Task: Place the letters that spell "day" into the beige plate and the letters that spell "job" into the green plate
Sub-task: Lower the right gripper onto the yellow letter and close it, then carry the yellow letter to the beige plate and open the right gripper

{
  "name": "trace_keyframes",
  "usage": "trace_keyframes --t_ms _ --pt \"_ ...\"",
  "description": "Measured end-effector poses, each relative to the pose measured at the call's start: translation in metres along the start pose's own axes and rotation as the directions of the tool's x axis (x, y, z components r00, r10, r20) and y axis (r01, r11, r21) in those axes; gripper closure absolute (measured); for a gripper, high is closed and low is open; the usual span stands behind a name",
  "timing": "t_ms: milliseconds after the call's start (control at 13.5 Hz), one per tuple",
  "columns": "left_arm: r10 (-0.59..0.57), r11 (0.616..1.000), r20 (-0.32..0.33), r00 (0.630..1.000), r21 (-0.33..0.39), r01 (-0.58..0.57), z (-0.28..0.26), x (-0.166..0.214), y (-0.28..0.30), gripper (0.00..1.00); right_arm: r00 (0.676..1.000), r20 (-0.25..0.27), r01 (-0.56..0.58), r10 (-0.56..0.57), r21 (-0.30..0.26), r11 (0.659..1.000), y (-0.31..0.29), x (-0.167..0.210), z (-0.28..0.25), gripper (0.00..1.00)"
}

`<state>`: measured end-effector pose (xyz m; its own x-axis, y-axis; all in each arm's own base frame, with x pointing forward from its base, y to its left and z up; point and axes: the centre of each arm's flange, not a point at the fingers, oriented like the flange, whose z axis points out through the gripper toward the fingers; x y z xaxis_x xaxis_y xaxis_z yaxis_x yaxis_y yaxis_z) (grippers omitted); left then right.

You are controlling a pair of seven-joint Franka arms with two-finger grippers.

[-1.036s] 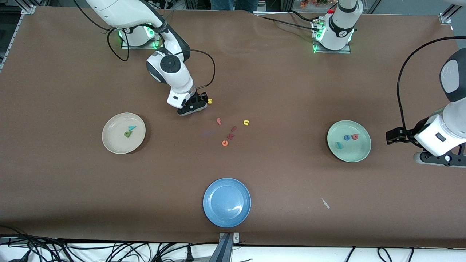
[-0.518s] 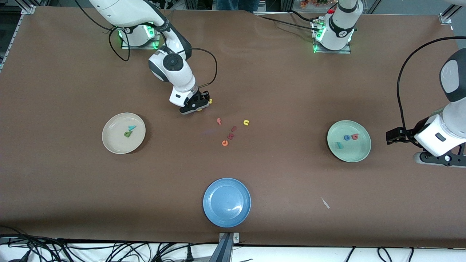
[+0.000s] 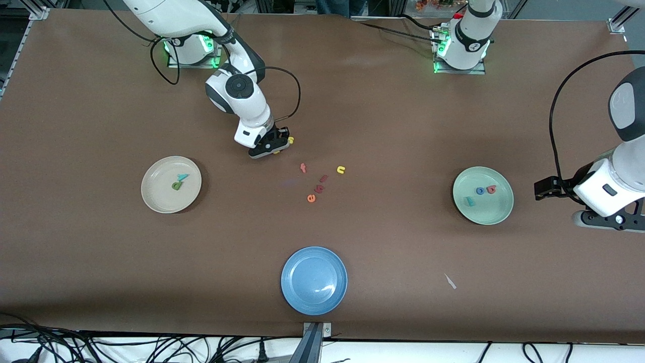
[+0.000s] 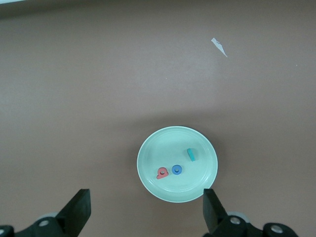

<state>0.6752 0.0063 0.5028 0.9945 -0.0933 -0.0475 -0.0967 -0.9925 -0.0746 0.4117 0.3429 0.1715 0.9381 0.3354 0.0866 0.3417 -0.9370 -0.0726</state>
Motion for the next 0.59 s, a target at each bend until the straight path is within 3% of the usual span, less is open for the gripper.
trace_keyframes --t_ms 444,592 --pt "0.0 1.0 0.002 1.0 0.0 0.0 0.0 0.0 0.0 0.0 1.0 -0.005 0.011 -0.011 -0.001 1.0 0.0 0.001 -0.002 0.69" --pt "0.0 1.0 0.003 1.0 0.0 0.0 0.0 0.0 0.0 0.0 0.999 0.001 0.034 -0.034 -0.029 0.999 0.013 0.008 -0.012 0.72"
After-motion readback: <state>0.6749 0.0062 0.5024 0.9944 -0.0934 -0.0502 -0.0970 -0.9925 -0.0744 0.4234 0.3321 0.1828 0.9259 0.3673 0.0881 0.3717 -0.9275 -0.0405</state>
